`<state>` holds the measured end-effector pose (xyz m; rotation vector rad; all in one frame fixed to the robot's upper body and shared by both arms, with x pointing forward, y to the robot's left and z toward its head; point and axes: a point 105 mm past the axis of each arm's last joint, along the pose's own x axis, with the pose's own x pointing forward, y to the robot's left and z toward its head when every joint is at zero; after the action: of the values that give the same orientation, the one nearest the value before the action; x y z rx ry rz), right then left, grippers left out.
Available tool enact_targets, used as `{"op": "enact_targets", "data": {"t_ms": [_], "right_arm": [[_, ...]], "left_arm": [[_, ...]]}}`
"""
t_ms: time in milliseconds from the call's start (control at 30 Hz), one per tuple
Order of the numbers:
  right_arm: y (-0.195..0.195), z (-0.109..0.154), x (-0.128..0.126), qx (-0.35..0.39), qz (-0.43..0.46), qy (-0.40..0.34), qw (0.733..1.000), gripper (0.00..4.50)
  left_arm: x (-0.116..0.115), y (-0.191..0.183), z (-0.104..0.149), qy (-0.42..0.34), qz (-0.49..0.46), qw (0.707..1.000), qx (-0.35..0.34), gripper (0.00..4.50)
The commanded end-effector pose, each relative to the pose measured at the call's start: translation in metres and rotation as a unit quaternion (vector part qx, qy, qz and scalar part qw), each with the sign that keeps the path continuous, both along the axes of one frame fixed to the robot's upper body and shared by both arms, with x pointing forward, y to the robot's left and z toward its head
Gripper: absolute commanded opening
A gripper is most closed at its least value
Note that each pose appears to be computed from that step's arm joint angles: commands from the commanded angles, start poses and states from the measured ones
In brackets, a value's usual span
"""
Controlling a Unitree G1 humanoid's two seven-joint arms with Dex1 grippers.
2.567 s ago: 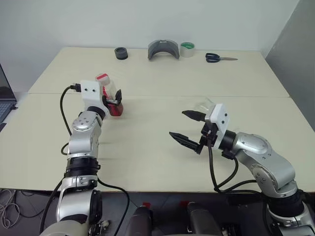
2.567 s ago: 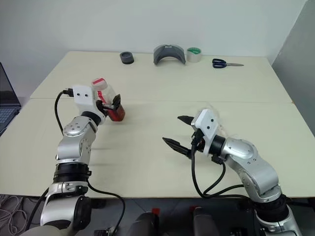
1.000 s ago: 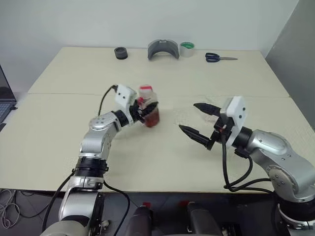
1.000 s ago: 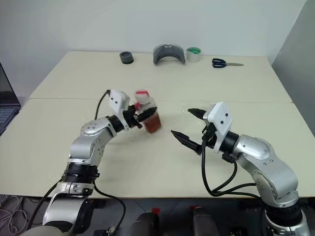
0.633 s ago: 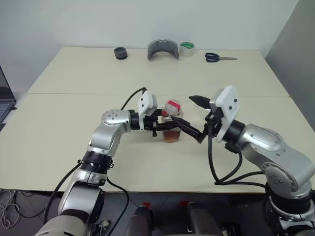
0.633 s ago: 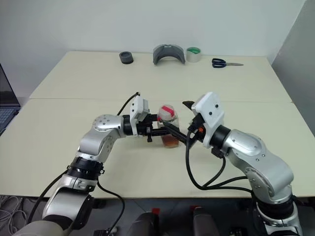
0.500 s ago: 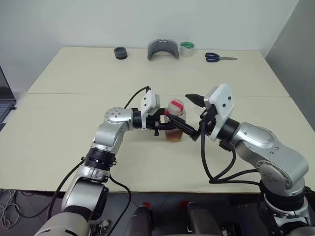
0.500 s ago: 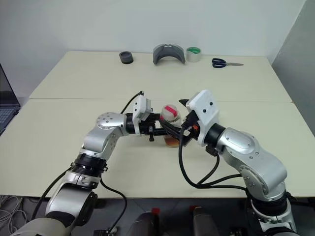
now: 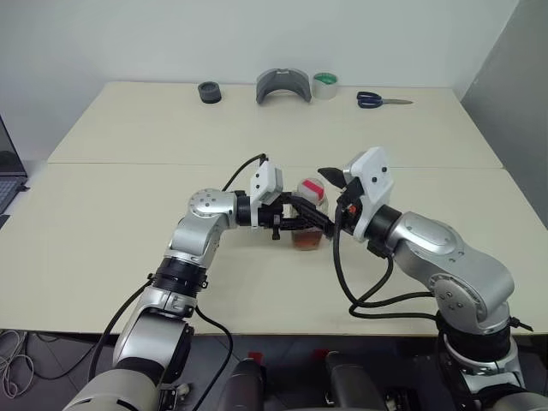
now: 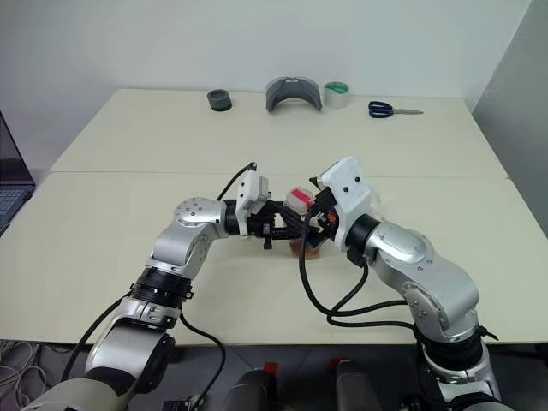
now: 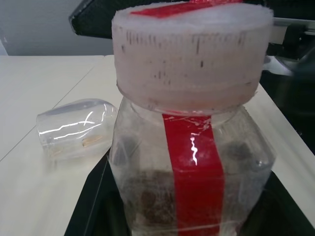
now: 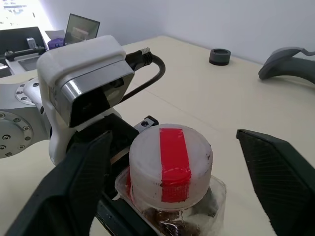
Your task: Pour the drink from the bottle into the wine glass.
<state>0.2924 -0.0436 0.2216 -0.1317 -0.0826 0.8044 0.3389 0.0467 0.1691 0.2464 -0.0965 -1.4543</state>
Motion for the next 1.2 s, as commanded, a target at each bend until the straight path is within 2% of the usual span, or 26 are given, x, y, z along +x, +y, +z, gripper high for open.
{"op": "enact_targets", "data": {"t_ms": [33, 100, 133, 200, 300, 400, 500, 600, 633, 767, 867, 1000, 1200], "right_arm": [[0.006, 0.012, -0.006, 0.01, 0.016, -0.027, 0.999, 2.79], [0.008, 0.012, -0.007, 0.011, 0.024, -0.026, 0.999, 2.06], [0.009, 0.012, -0.008, 0.006, 0.031, -0.03, 0.999, 1.85], [0.011, 0.011, -0.011, -0.011, 0.059, -0.043, 0.997, 1.86], [0.008, 0.004, -0.021, -0.073, 0.173, -0.067, 0.98, 1.86], [-0.008, -0.004, -0.012, -0.14, 0.238, -0.058, 0.959, 1.86], [-0.021, -0.004, 0.0, -0.159, 0.263, -0.032, 0.951, 1.86], [-0.027, -0.001, 0.001, -0.144, 0.272, -0.012, 0.951, 1.86], [-0.03, 0.002, 0.005, -0.138, 0.25, -0.019, 0.958, 1.86], [-0.042, 0.011, 0.007, -0.106, 0.173, -0.05, 0.978, 3.27], [-0.046, 0.019, -0.014, -0.081, 0.153, -0.057, 0.983, 4.3], [-0.039, 0.011, -0.029, -0.065, 0.089, -0.057, 0.992, 4.33], [-0.015, 0.008, -0.014, -0.017, -0.03, -0.076, 0.997, 4.33]], "left_arm": [[0.0, -0.003, 0.018, -0.035, -0.004, 0.999, -0.013, 1.85], [0.0, -0.003, 0.018, -0.035, -0.003, 0.999, -0.013, 1.85], [0.0, -0.003, 0.018, -0.035, -0.004, 0.999, -0.013, 1.85], [-0.001, -0.003, 0.018, -0.032, -0.008, 0.999, -0.013, 1.85], [-0.005, -0.003, 0.02, -0.019, -0.029, 0.999, -0.014, 1.84], [-0.006, -0.004, 0.022, -0.016, -0.04, 0.999, -0.013, 1.84], [-0.006, -0.004, 0.022, -0.018, -0.043, 0.999, -0.012, 1.84], [-0.005, -0.005, 0.021, -0.019, -0.038, 0.999, -0.013, 1.84], [-0.004, -0.005, 0.02, -0.019, -0.033, 0.999, -0.014, 1.84], [0.001, -0.004, 0.018, -0.022, -0.008, 1.0, -0.015, 1.84], [0.005, -0.002, 0.016, -0.022, 0.005, 1.0, -0.014, 1.84], [0.01, -0.004, 0.017, -0.024, 0.012, 1.0, -0.014, 1.84], [0.018, -0.01, 0.021, -0.032, 0.019, 0.999, -0.018, 1.84]]}}
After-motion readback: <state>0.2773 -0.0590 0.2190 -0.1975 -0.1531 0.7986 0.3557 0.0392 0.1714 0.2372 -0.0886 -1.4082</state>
